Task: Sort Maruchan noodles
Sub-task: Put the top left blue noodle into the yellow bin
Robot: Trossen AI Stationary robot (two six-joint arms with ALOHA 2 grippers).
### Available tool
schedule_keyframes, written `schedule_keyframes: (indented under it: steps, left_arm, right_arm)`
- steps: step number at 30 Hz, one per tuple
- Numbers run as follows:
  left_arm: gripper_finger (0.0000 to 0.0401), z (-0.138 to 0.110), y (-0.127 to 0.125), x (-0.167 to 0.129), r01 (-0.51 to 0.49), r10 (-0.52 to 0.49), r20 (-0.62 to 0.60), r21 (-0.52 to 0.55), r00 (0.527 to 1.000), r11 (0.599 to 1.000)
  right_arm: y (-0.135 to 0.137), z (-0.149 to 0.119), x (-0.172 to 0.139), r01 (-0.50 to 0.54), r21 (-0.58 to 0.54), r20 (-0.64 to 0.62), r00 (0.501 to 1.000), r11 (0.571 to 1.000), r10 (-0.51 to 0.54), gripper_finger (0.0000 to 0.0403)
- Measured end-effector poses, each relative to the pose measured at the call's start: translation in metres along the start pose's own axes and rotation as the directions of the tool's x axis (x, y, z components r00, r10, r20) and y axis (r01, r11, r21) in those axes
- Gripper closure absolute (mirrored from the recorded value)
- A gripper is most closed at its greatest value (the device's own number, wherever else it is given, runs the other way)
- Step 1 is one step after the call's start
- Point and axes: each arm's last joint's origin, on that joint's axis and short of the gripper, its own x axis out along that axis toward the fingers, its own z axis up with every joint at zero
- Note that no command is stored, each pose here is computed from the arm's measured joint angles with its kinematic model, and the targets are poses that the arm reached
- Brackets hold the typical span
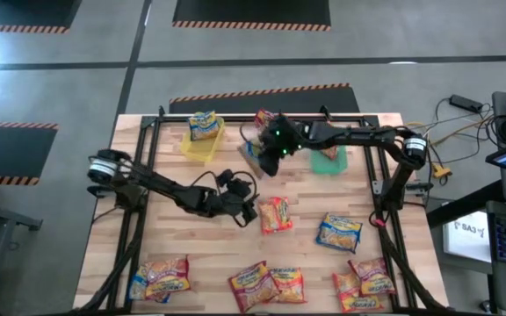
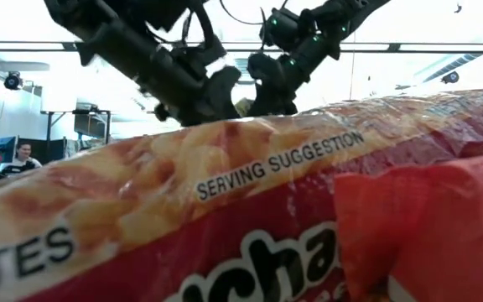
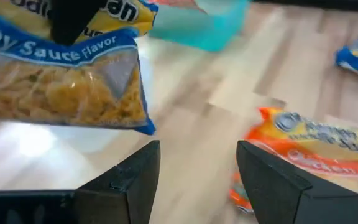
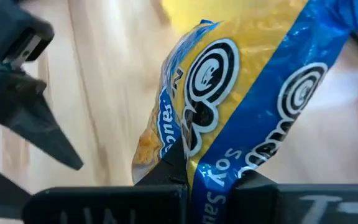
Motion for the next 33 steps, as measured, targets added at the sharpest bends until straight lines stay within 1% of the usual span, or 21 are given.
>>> schedule_keyframes:
  steps: [3,5,7,9,12,14,19,25,27,29,33]
  left_arm:
    - [0.0205,0.005,0.011,-0.012,-0.109,0.109,-0.01,0.01,0.994,0.994]
    - [0.0205,0.004,0.02,-0.02,-0.2,0.2,-0.029,0.008,0.979,0.98]
    - [0.0205,0.004,0.029,-0.028,-0.291,0.29,-0.039,-0.014,0.956,0.957]
    - [0.0205,0.001,0.038,-0.036,-0.377,0.375,-0.041,-0.041,0.926,0.925]
    - [0.0205,-0.005,0.049,-0.045,-0.458,0.455,-0.049,-0.078,0.889,0.886]
    - [0.0205,-0.009,0.056,-0.049,-0.494,0.49,-0.061,-0.101,0.87,0.864]
    - [0.0205,-0.025,0.068,-0.057,-0.561,0.55,-0.109,-0.13,0.828,0.818]
    - [0.0205,-0.043,0.084,-0.068,-0.638,0.615,-0.176,-0.142,0.768,0.757]
    - [0.0205,-0.045,0.087,-0.07,-0.653,0.622,-0.207,-0.142,0.755,0.744]
    - [0.0205,-0.046,0.09,-0.073,-0.667,0.634,-0.227,-0.12,0.74,0.736]
    - [0.0205,-0.048,0.092,-0.075,-0.677,0.643,-0.24,-0.092,0.727,0.731]
  right_arm:
    - [-0.007,0.016,-0.009,0.015,-0.021,0.053,0.999,1.0,-0.014,0.0394]
    - [-0.013,0.025,-0.015,0.028,-0.043,0.088,0.996,0.999,-0.024,0.0394]
    - [-0.017,0.032,-0.019,0.04,-0.056,0.136,0.99,0.998,-0.032,0.0394]
    - [-0.021,0.038,-0.021,0.047,-0.058,0.189,0.981,0.997,-0.035,0.0394]
    - [-0.023,0.044,-0.02,0.046,-0.069,0.269,0.963,0.997,-0.026,0.0394]
    - [-0.024,0.047,-0.015,0.044,-0.077,0.296,0.955,0.996,-0.019,0.0394]
    - [-0.03,0.047,0.012,0.058,-0.136,0.298,0.954,0.989,-0.015,0.0394]
    - [-0.038,0.068,0.044,0.079,-0.191,0.328,0.945,0.978,-0.013,0.0394]
    - [-0.04,0.076,0.054,0.091,-0.221,0.337,0.941,0.971,-0.012,0.0394]
    - [-0.042,0.086,0.061,0.11,-0.262,0.356,0.935,0.959,-0.01,0.0394]
    - [-0.048,0.102,0.076,0.134,-0.314,0.377,0.926,0.94,-0.006,0.0394]
